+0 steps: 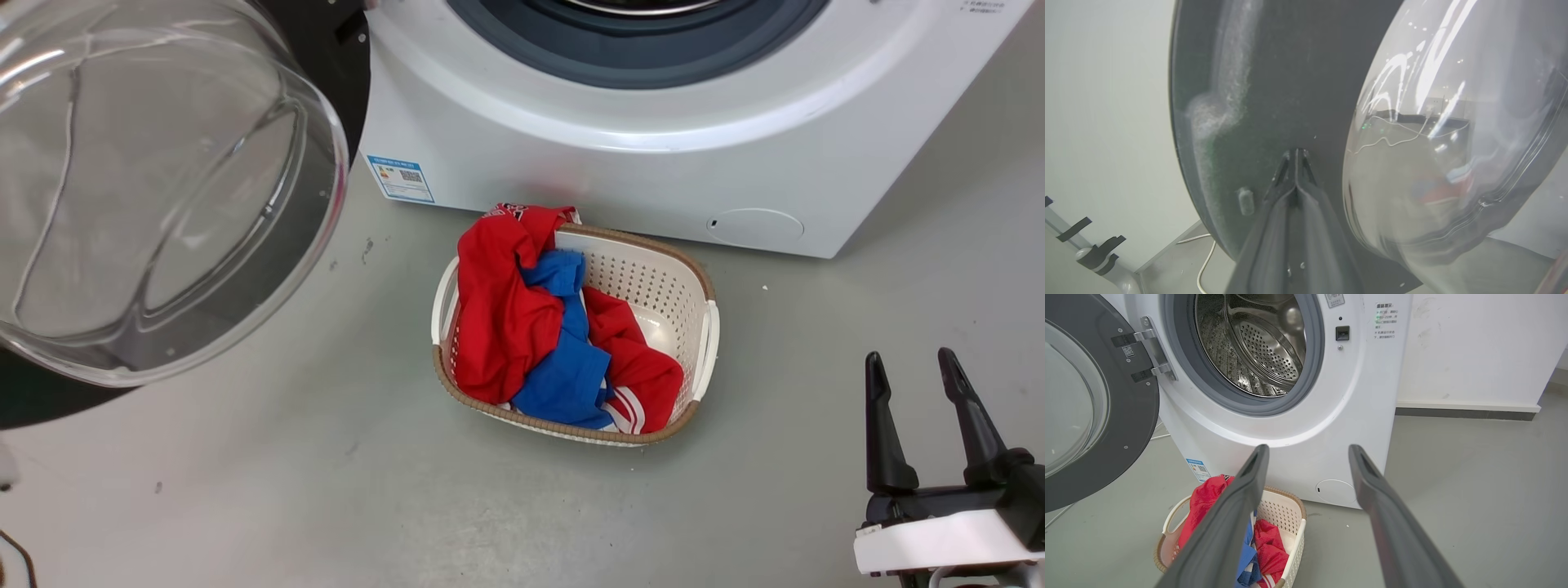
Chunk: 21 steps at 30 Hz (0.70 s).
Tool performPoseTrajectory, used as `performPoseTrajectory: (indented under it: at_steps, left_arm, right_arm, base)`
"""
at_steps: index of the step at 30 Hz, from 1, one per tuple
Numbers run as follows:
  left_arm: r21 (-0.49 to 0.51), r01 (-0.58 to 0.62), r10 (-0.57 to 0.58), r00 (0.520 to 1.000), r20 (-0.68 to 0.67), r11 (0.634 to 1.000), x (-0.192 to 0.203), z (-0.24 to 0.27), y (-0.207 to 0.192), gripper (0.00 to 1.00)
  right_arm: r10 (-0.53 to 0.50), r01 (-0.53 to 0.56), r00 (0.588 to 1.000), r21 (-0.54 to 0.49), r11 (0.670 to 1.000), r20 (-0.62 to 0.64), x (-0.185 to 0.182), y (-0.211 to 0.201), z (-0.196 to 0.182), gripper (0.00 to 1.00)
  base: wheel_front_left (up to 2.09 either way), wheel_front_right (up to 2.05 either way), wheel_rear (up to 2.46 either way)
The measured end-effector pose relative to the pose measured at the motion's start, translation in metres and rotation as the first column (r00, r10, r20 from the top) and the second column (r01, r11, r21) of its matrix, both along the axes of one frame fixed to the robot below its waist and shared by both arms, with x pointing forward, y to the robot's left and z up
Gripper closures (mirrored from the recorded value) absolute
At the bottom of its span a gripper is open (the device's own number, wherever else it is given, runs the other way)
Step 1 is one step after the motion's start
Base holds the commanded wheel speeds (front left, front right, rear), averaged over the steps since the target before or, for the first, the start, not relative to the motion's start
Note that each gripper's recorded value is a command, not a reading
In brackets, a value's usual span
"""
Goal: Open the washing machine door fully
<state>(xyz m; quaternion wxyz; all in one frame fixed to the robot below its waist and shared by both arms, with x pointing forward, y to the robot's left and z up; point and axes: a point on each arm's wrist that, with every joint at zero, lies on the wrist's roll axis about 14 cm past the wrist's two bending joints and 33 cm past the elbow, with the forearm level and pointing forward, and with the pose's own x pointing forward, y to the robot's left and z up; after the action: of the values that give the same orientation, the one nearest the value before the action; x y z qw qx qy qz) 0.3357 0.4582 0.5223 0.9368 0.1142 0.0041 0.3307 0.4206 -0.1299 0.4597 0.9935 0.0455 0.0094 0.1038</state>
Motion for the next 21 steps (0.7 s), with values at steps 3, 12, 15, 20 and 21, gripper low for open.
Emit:
performPoseTrajectory:
  at_steps: [3,12,15,20,21]
  left_arm:
    - [-0.001,-0.010,0.010,1.000,-0.007,1.000,0.006,0.000,0.010,1.00]
    - [-0.030,-0.035,0.034,0.998,-0.055,0.999,0.022,-0.010,0.034,1.00]
    - [-0.034,-0.044,0.042,0.997,-0.071,0.998,0.025,-0.012,0.041,1.00]
    - [-0.037,-0.048,0.044,0.995,-0.093,0.998,0.030,-0.016,0.046,1.00]
    - [-0.038,-0.047,0.043,0.994,-0.097,0.998,0.030,-0.016,0.047,1.00]
  right_arm:
    - [-0.006,0.005,1.000,-0.005,1.000,-0.007,0.001,-0.002,-0.003,0.00]
    - [-0.015,0.014,1.000,-0.017,1.000,-0.022,0.005,-0.005,-0.011,0.00]
    - [-0.019,0.019,1.000,-0.017,1.000,-0.022,0.008,-0.007,-0.012,0.00]
    - [-0.024,0.024,0.999,-0.020,1.000,-0.026,0.009,-0.009,-0.014,0.00]
    - [-0.025,0.025,0.999,-0.019,0.999,-0.024,0.009,-0.009,-0.014,0.00]
  base:
    - [0.00,0.00,0.00]
    - [0.00,0.00,0.00]
    - [0.00,0.00,0.00]
    - [0.00,0.00,0.00]
    - [0.00,0.00,0.00]
